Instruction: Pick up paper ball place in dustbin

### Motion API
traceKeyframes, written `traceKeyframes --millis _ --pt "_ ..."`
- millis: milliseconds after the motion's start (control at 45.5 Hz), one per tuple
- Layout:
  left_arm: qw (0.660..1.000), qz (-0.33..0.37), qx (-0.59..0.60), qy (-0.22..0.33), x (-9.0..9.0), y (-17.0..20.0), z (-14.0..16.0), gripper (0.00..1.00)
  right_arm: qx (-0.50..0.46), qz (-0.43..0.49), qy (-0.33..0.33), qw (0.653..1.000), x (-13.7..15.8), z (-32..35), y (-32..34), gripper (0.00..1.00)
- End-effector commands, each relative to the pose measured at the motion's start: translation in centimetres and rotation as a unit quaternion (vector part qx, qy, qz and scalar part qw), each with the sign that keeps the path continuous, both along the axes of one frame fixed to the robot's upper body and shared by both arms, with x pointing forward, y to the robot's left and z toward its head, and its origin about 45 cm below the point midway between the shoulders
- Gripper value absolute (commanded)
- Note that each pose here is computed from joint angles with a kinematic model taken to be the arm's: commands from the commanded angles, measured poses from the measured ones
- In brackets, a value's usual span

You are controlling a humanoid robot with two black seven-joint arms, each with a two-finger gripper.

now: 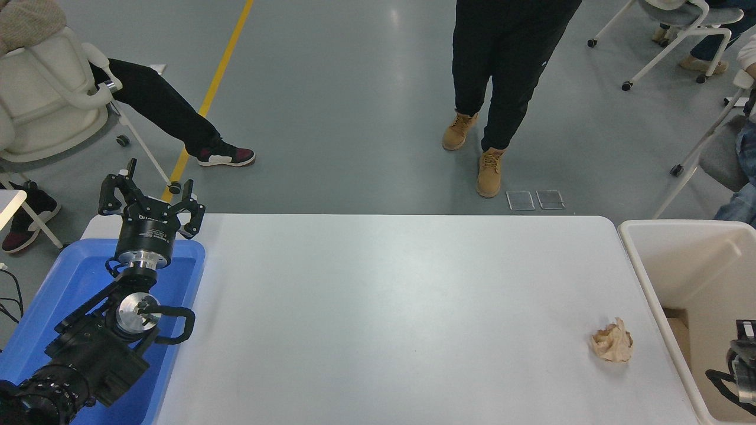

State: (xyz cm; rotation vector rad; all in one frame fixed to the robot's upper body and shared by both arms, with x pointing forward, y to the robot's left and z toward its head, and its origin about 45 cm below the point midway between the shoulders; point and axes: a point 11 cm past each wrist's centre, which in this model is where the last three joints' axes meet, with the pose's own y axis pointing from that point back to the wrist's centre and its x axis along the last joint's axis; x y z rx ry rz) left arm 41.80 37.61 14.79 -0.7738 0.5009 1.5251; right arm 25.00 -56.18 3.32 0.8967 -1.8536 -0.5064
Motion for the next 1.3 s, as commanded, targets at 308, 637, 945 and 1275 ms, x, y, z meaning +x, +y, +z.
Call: traceKeyframes --millis 308,637,945,1275 --pt "1.000 0.000 0.000 0.000 0.0 0.0 0.0 0.99 0.002 0.003 0.002 1.000 0.1 -0.3 0.4 0.00" --pt "1.000 0.000 0.000 0.000 0.0 0.0 0.0 0.99 0.002 0.004 0.000 1.000 0.2 -0.1 0.2 0.00" --pt "1.000 0.000 0.000 0.000 0.0 0.0 0.0 0.99 -0.004 -0.001 -0.002 1.000 0.4 0.4 -0.1 0.41" --pt "1.000 0.000 0.000 0.000 0.0 0.0 0.0 0.99 -0.062 0.019 -0.005 0.998 1.9 5.2 -4.2 1.00"
